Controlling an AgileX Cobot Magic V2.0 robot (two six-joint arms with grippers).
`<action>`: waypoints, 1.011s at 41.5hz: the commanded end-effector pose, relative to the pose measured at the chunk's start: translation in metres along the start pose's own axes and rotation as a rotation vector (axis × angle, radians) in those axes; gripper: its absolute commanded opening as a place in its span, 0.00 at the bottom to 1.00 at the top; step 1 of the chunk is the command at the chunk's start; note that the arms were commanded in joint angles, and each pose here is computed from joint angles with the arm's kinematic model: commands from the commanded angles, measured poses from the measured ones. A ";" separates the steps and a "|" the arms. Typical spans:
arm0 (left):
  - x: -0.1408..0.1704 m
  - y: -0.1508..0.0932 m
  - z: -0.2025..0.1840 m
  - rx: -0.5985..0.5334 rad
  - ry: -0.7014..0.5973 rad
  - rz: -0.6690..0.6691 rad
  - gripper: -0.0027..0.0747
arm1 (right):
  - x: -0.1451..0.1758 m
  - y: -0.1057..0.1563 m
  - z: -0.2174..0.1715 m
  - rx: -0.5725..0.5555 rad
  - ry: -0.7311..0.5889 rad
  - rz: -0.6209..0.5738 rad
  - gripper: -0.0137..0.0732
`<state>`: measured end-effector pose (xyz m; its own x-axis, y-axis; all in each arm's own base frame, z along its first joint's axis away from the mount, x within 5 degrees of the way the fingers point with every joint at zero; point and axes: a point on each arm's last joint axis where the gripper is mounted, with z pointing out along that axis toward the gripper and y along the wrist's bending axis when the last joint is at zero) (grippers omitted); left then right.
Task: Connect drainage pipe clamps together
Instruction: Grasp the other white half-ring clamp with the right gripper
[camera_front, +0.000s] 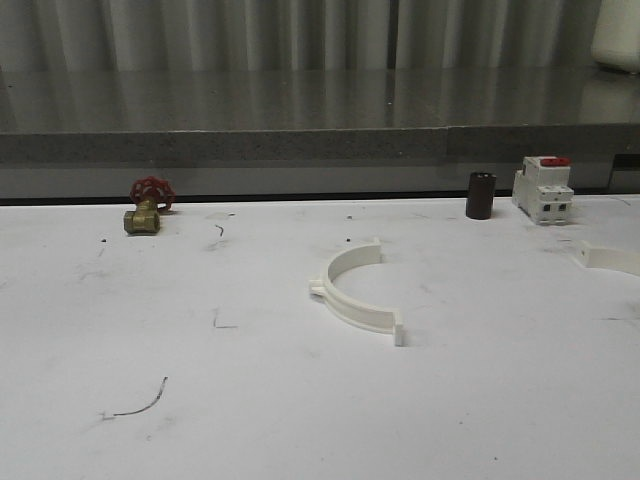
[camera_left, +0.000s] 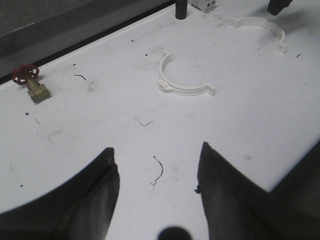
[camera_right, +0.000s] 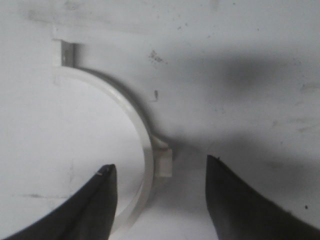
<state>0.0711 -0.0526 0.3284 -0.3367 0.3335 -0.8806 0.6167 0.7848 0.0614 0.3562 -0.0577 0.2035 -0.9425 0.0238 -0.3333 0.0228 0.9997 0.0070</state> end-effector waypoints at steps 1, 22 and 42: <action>-0.013 0.000 -0.004 0.003 -0.091 -0.009 0.49 | -0.014 -0.003 -0.011 0.021 -0.100 -0.014 0.65; -0.013 0.000 -0.004 0.003 -0.091 -0.009 0.49 | -0.010 0.000 0.017 0.003 -0.022 -0.018 0.47; -0.013 0.000 -0.004 0.003 -0.091 -0.009 0.49 | -0.008 0.007 0.004 -0.008 -0.005 -0.028 0.37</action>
<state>0.0711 -0.0526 0.3284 -0.3367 0.3335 -0.8806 0.6167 0.7848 0.0614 0.3642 -0.0543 0.1674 -0.9691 0.0155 -0.2463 0.0108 0.9997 0.0204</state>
